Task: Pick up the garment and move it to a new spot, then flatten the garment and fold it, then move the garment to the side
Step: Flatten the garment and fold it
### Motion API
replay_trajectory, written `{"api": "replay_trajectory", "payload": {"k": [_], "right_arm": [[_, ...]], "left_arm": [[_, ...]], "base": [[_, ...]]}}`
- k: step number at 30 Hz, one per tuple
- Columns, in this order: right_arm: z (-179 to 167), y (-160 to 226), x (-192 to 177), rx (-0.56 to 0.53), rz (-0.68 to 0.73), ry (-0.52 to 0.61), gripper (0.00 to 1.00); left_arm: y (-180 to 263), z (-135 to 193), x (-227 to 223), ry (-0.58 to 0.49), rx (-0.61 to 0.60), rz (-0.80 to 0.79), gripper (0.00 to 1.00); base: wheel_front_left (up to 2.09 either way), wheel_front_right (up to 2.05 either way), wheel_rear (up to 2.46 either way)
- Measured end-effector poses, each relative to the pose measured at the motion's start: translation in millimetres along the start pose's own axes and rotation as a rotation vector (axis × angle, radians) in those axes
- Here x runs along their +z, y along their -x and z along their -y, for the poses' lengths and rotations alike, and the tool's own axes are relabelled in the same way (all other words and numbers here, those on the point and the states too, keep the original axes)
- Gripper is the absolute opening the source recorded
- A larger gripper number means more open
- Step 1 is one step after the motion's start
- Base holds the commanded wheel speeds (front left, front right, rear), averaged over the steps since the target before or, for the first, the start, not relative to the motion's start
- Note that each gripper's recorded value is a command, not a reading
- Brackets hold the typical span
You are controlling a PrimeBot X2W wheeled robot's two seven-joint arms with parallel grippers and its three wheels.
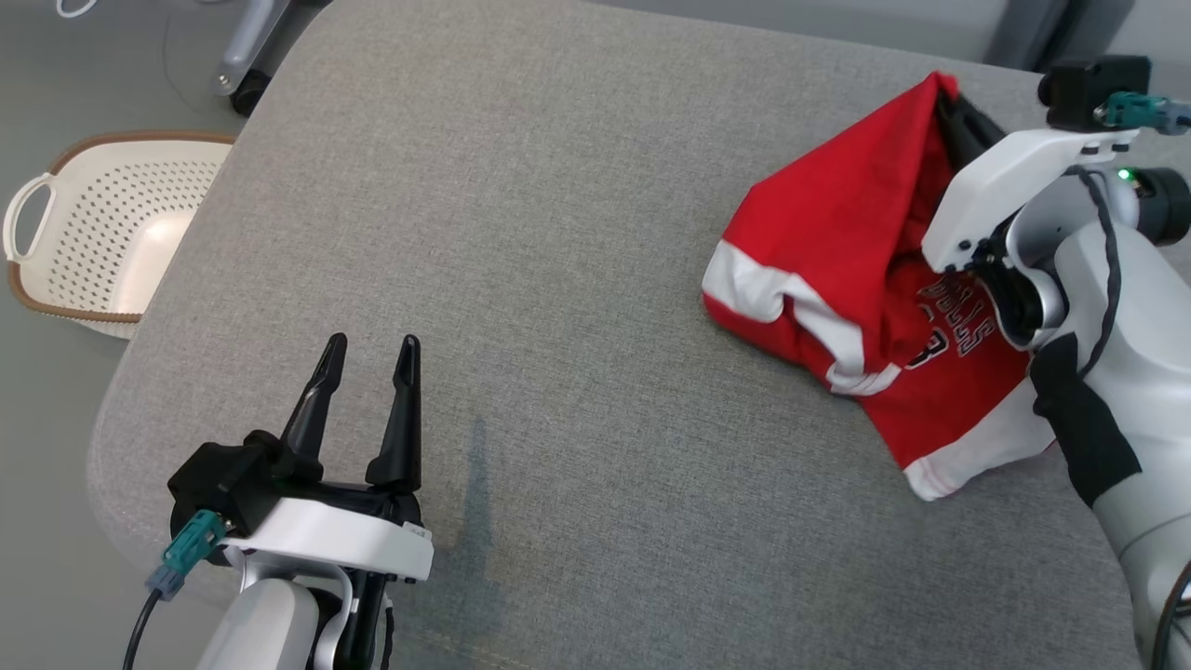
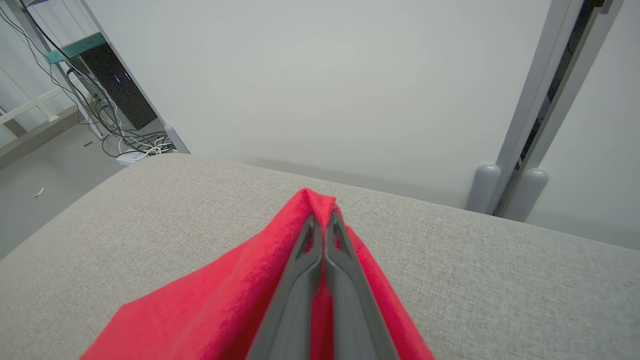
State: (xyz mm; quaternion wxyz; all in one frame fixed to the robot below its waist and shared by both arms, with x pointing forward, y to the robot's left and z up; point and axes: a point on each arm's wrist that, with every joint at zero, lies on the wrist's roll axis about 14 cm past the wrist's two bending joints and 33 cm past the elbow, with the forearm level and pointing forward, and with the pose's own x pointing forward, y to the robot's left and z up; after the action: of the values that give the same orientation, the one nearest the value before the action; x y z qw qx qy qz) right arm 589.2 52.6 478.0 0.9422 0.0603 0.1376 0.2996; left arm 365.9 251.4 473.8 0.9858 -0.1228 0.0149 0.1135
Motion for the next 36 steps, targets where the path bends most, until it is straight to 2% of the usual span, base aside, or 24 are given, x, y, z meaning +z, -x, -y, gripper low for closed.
{"api": "replay_trajectory", "payload": {"k": [2,4,5,11,16,19,24,32,36], "right_arm": [[0,-6,-2,-0.009,0.003,-0.008,0.0],[-8,-7,-13,0.0,-0.029,-0.019,0.45],[-14,-6,-15,0.006,-0.032,-0.023,1.0],[-29,7,2,0.022,0.028,-0.036,1.0],[-36,34,30,0.029,0.141,-0.041,1.0],[-30,57,50,0.013,0.221,-0.038,1.0],[-6,109,78,-0.028,0.354,-0.014,1.0],[41,218,84,-0.162,0.501,0.069,1.0],[41,265,75,-0.222,0.567,0.074,1.0]], "left_arm": [[-1,-2,-2,-0.003,0.007,-0.006,1.0],[-2,-1,-1,-0.006,0.001,-0.002,1.0],[-2,0,-1,-0.005,-0.001,0.0,1.0],[-1,7,4,-0.01,-0.03,0.016,1.0],[5,19,10,-0.015,-0.073,0.036,1.0],[6,30,14,-0.014,-0.109,0.047,1.0],[8,50,23,-0.008,-0.165,0.069,1.0],[7,77,33,0.005,-0.235,0.095,1.0],[5,89,36,0.01,-0.265,0.102,1.0]], "base": [[0.0,0.0,0.0],[0.0,0.0,0.0],[0.0,0.0,0.0],[0.0,0.0,0.0],[0.0,0.0,0.0],[0.0,0.0,0.0],[0.0,0.0,0.0],[0.0,0.0,0.0],[0.0,0.0,0.0]]}}
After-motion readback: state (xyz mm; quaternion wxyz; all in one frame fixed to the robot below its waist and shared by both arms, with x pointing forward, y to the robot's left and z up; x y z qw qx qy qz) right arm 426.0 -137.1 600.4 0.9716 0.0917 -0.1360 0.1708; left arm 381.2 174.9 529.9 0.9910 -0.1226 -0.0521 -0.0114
